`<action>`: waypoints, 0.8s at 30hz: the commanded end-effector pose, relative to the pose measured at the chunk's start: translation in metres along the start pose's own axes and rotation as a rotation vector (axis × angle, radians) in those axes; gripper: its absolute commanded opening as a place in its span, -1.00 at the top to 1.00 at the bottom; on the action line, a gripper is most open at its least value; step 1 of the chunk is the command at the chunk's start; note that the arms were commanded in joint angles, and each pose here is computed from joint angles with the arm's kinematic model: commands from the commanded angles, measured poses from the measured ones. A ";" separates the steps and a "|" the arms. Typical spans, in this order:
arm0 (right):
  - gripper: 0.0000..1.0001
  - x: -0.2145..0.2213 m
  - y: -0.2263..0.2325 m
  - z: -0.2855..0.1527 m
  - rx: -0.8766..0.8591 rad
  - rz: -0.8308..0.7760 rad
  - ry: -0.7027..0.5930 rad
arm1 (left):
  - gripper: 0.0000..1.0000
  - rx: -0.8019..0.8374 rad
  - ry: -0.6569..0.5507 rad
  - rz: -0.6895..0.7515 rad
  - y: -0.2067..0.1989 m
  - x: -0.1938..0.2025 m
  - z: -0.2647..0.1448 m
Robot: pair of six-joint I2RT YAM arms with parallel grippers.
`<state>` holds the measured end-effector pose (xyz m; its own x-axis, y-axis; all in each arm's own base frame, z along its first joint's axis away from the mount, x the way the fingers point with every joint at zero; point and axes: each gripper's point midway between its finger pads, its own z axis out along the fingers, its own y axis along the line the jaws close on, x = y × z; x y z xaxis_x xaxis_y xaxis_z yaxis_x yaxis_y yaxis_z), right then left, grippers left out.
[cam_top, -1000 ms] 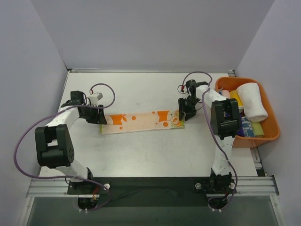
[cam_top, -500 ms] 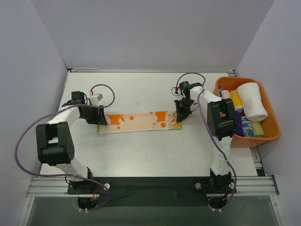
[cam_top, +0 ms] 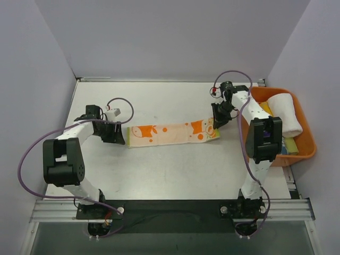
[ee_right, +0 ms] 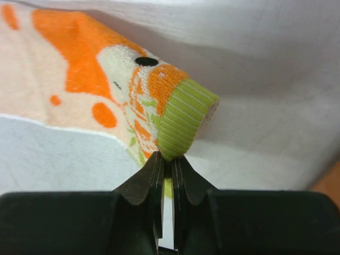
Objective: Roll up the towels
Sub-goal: Fold the towel
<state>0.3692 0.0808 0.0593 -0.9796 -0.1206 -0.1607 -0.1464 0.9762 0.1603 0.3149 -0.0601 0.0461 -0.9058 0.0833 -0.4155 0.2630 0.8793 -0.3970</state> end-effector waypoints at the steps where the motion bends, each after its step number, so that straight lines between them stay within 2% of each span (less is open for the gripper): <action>1: 1.00 -0.010 0.028 -0.043 -0.046 -0.096 -0.073 | -0.10 0.037 -0.032 0.018 -0.013 -0.012 0.000; 4: 1.00 -0.015 0.053 -0.048 -0.087 -0.150 -0.095 | -0.08 0.036 -0.031 0.005 -0.011 -0.017 0.009; 11: 1.00 -0.020 0.121 -0.042 -0.182 -0.268 -0.091 | 0.14 0.074 -0.047 -0.013 -0.013 -0.033 0.027; 24: 1.00 -0.046 0.189 -0.010 -0.244 -0.309 -0.084 | 0.32 0.126 -0.020 -0.061 -0.015 -0.025 0.047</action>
<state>0.3894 0.2564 0.1065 -0.8621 -0.3776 -0.3379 -0.4782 0.8267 0.2965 0.3371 -0.0927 0.0209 -0.9288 0.0285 -0.3696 0.2266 0.8328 -0.5051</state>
